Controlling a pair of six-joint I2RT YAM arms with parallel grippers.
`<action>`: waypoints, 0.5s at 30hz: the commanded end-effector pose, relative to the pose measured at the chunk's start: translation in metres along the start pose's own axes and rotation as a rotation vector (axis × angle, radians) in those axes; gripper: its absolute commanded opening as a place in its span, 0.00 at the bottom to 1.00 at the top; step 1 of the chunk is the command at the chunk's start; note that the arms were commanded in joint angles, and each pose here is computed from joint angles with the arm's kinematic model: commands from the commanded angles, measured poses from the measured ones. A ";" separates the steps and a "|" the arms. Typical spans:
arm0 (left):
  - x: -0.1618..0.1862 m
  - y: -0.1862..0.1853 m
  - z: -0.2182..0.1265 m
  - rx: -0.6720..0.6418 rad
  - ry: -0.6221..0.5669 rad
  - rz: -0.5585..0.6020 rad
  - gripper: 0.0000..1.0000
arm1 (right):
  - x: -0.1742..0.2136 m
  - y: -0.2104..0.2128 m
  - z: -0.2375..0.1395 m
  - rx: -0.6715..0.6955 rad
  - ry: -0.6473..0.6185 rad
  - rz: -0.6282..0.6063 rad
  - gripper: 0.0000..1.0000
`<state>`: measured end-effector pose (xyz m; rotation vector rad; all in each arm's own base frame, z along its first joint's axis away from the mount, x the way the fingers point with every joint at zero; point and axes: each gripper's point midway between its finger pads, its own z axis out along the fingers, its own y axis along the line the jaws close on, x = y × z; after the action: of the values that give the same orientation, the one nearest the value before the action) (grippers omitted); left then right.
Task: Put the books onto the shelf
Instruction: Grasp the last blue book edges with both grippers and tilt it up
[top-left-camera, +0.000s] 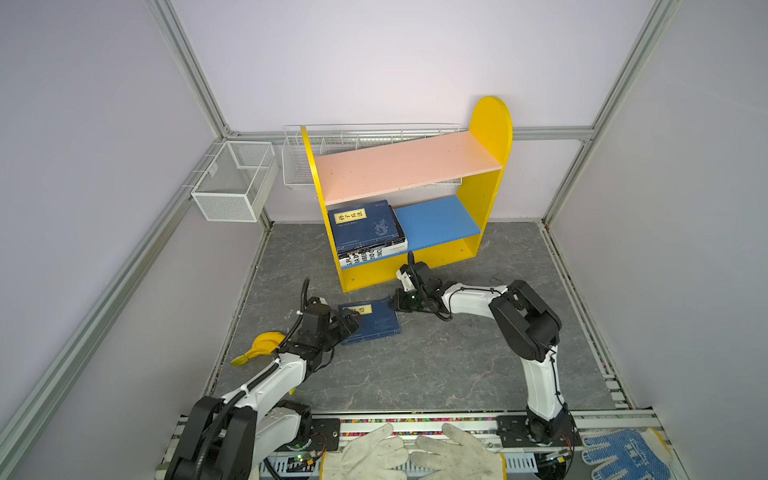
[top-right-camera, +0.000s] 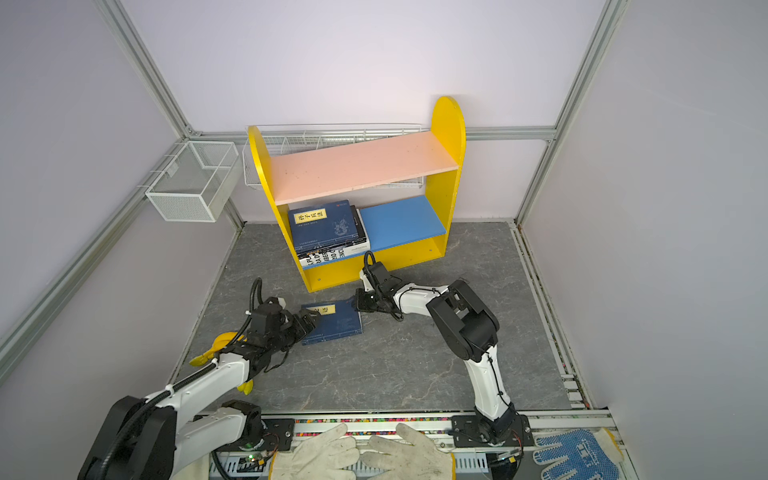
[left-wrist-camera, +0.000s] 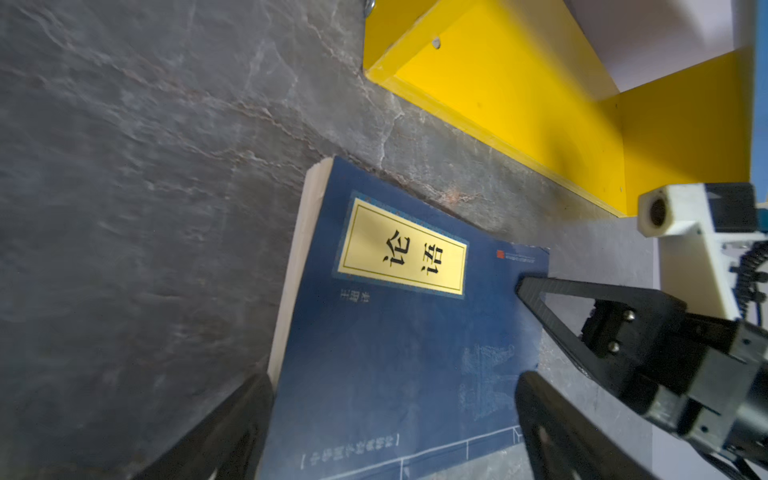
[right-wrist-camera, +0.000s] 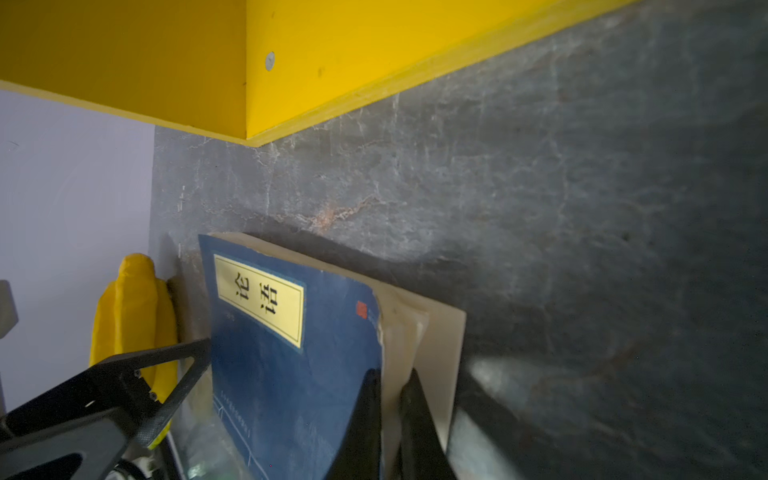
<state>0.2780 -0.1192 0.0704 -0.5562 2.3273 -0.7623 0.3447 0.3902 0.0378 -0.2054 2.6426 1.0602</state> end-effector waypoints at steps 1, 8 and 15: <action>-0.013 -0.007 -0.020 -0.026 -0.042 0.039 0.94 | 0.006 0.018 -0.024 -0.058 0.067 0.125 0.07; 0.006 -0.006 -0.043 -0.021 0.032 0.020 0.97 | 0.006 0.012 -0.029 -0.129 0.110 0.289 0.07; 0.036 -0.020 -0.031 0.115 0.180 -0.105 0.95 | 0.022 -0.013 -0.013 -0.154 0.205 0.435 0.07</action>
<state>0.2437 -0.1291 0.0930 -0.5501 2.3874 -0.8980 0.3357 0.3710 0.0452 0.1636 2.7907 1.3655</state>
